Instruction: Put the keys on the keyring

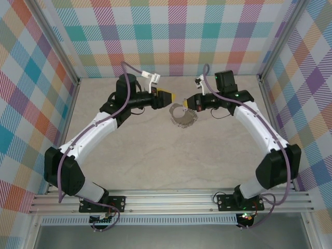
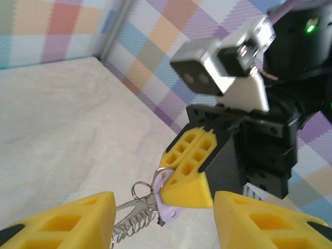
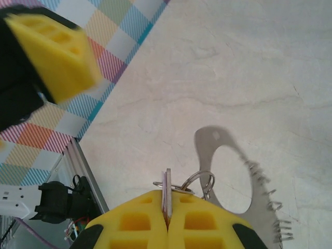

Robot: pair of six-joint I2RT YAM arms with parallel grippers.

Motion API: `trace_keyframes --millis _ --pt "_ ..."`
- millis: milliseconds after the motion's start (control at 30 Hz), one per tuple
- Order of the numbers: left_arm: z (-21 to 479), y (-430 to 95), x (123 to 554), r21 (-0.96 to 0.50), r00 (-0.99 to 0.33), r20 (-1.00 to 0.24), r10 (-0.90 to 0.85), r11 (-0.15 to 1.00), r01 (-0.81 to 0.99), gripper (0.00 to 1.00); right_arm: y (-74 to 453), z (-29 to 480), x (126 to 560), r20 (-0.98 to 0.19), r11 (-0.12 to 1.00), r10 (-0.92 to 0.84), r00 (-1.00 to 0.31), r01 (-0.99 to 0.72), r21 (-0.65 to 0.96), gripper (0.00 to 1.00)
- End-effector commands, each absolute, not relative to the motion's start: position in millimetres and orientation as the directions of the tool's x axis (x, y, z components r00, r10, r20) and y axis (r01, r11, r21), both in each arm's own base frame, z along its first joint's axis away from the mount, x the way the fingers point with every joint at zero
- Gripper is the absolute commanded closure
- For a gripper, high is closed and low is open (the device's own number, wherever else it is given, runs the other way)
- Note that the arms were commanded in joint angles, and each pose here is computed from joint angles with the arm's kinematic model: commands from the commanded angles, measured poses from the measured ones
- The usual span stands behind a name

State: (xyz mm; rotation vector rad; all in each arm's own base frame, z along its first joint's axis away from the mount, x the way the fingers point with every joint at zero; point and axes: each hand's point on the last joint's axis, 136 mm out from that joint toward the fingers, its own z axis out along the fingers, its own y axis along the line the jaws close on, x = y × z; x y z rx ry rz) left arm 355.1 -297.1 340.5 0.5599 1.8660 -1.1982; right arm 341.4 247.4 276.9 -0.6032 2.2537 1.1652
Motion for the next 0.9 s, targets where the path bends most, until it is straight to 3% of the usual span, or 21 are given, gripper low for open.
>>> trace_keyframes --millis 0,267,400,867 --pt "352 -273 361 -0.527 -0.544 -0.83 -0.125 0.497 0.69 0.46 257 282 367 -0.666 0.51 -0.132 -0.735 -0.626 0.59 1.0" --pt "350 -240 379 -0.552 -0.549 -0.815 -0.188 0.541 0.635 0.46 283 247 424 -0.601 0.497 -0.181 -0.779 -0.599 0.627 1.0" --pt "352 -232 381 -0.56 -0.547 -0.812 -0.205 0.542 0.627 0.45 307 218 433 -0.553 0.496 -0.221 -0.803 -0.581 0.645 1.0" --pt "356 -224 372 -0.596 -0.56 -0.789 -0.254 0.54 0.594 0.45 384 114 372 -0.337 0.552 -0.251 -0.908 -0.42 0.72 1.0"
